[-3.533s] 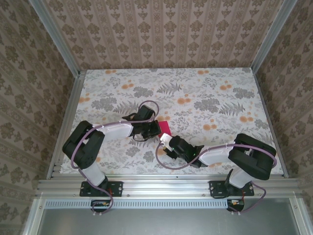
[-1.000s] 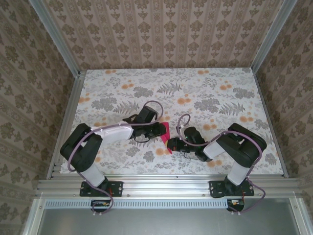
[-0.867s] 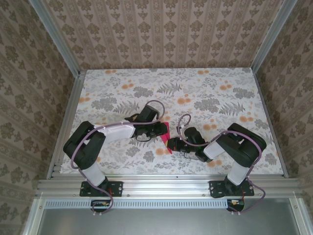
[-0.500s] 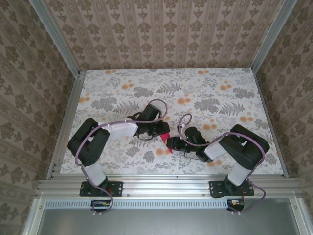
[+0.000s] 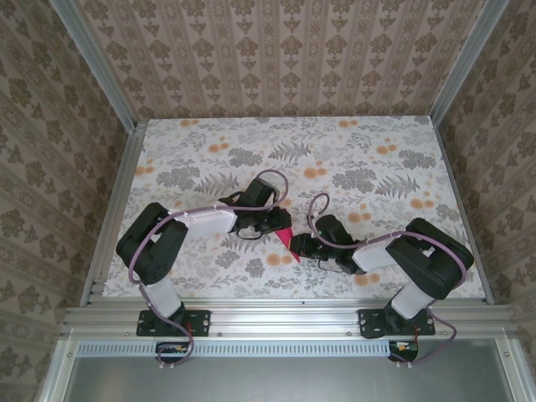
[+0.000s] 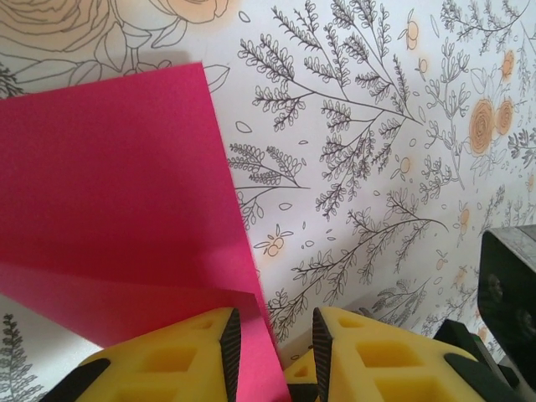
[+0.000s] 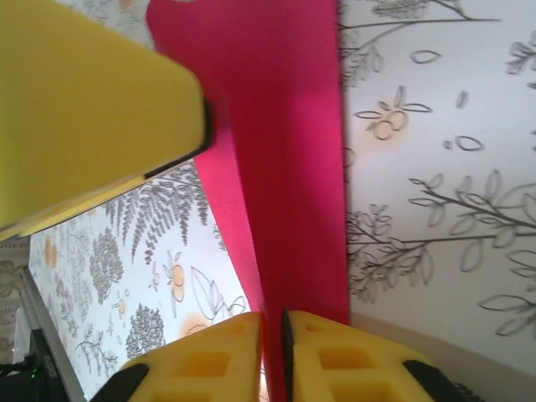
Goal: Fold a paper plane with a square sheet of paper (pick it up from the middle)
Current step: Fold the wing for the fifth time at the center of the table.
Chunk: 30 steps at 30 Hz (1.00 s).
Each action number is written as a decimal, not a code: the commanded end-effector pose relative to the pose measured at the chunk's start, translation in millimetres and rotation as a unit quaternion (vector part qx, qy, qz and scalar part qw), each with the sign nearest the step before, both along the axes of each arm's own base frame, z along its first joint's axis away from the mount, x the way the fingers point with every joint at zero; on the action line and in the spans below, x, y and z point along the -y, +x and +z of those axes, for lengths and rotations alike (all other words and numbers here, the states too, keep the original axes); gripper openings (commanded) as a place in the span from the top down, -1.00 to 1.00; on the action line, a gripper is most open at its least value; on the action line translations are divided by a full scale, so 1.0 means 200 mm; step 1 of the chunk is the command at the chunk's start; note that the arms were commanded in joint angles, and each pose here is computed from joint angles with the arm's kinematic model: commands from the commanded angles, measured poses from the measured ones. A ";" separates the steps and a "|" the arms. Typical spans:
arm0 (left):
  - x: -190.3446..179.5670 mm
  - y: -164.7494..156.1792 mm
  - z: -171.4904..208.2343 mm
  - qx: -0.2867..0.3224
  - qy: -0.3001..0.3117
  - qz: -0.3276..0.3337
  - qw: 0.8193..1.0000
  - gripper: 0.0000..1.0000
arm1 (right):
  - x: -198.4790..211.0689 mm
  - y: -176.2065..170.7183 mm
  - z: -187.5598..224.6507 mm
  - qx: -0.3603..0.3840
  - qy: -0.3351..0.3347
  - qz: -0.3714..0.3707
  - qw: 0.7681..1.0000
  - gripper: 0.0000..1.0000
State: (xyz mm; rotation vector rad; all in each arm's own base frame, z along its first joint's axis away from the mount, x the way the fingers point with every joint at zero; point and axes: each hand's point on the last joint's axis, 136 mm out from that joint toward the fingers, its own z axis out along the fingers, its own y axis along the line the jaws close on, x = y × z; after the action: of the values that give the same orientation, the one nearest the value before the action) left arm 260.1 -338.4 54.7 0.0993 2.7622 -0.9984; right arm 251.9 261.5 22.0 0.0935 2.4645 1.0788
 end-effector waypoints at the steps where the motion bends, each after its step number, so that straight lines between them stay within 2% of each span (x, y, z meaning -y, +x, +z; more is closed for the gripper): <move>1: 0.03 0.01 0.00 0.005 0.005 -0.015 1.000 0.37 | 0.05 -0.01 -0.05 -0.013 -0.039 -0.001 0.999 0.84; 11: 0.04 0.02 0.04 0.012 -0.001 -0.020 1.000 0.33 | 0.05 -0.02 -0.07 -0.034 -0.034 -0.010 0.999 1.00; 21: 0.01 0.00 0.17 0.044 -0.015 -0.027 0.999 -0.01 | -0.04 0.00 0.04 -0.035 0.037 0.002 0.999 1.00; 30: 0.02 -0.05 0.17 0.045 -0.029 -0.029 0.998 -0.09 | -0.04 0.02 0.03 -0.049 0.056 -0.017 0.997 1.00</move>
State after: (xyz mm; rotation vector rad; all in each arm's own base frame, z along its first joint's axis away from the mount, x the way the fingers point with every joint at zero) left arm 258.1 -339.2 83.6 0.1747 2.6785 -1.0376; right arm 253.6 267.9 27.0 0.1825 2.4849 1.1788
